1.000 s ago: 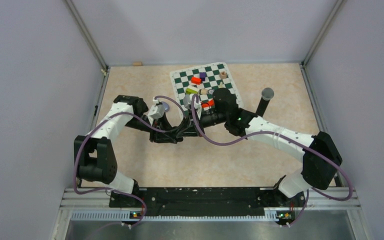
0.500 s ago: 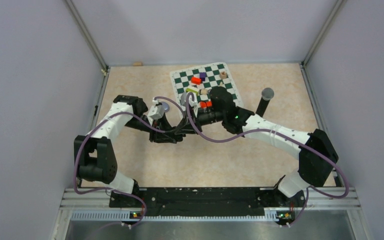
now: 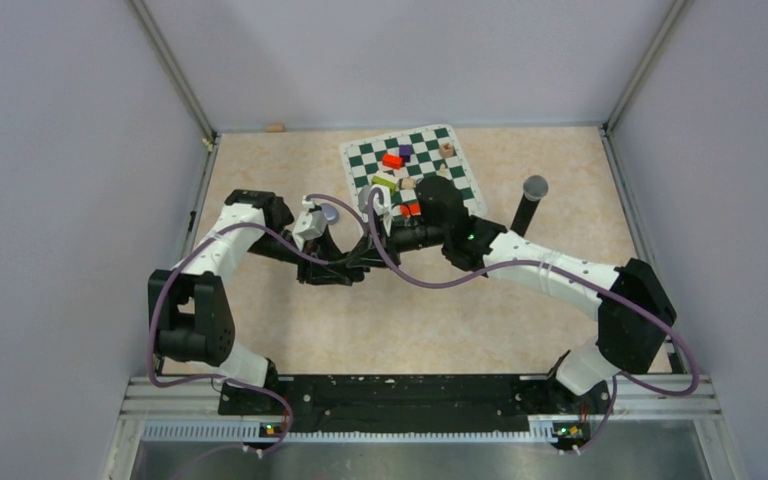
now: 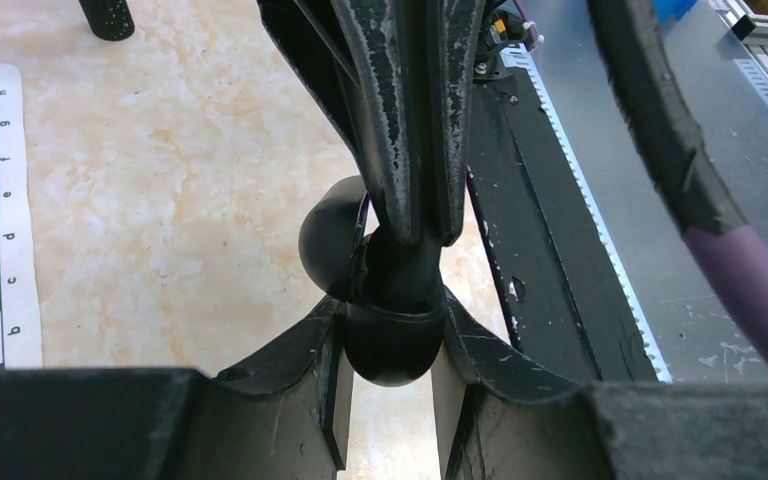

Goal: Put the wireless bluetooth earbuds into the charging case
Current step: Place the earbud in the charging case.

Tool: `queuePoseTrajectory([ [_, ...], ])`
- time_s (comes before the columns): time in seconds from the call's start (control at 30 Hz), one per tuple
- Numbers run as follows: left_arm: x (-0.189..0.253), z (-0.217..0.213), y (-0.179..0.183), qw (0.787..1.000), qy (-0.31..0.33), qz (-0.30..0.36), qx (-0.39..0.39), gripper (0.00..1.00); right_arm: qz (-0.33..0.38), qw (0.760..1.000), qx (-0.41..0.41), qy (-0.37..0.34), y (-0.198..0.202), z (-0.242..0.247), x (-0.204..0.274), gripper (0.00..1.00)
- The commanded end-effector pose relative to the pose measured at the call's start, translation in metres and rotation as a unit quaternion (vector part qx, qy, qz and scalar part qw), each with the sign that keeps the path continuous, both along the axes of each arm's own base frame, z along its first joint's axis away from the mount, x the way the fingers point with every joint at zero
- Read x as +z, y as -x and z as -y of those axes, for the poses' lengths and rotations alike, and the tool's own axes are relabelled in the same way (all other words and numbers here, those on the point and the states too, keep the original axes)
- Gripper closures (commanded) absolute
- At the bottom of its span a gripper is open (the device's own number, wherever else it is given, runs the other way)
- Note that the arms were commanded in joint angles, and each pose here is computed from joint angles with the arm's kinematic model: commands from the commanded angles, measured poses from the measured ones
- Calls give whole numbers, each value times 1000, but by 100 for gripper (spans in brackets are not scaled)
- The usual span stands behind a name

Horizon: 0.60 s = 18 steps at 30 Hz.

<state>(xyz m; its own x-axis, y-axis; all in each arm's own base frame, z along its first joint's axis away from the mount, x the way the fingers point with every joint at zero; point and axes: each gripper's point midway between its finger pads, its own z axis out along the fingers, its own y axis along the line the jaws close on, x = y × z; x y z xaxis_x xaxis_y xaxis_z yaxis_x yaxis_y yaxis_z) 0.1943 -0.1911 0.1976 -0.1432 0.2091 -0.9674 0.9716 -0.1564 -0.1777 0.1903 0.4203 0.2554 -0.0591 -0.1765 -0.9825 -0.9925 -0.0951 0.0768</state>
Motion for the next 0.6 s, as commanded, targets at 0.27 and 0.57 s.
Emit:
queuePoseTrajectory([
  [0.27, 22, 4, -3, 999, 38, 0, 13, 100, 35, 999, -15, 7, 1, -4, 2, 100],
  [0.57, 22, 4, -3, 999, 38, 0, 15, 100, 36, 999, -5, 5, 4, -5, 11, 88],
])
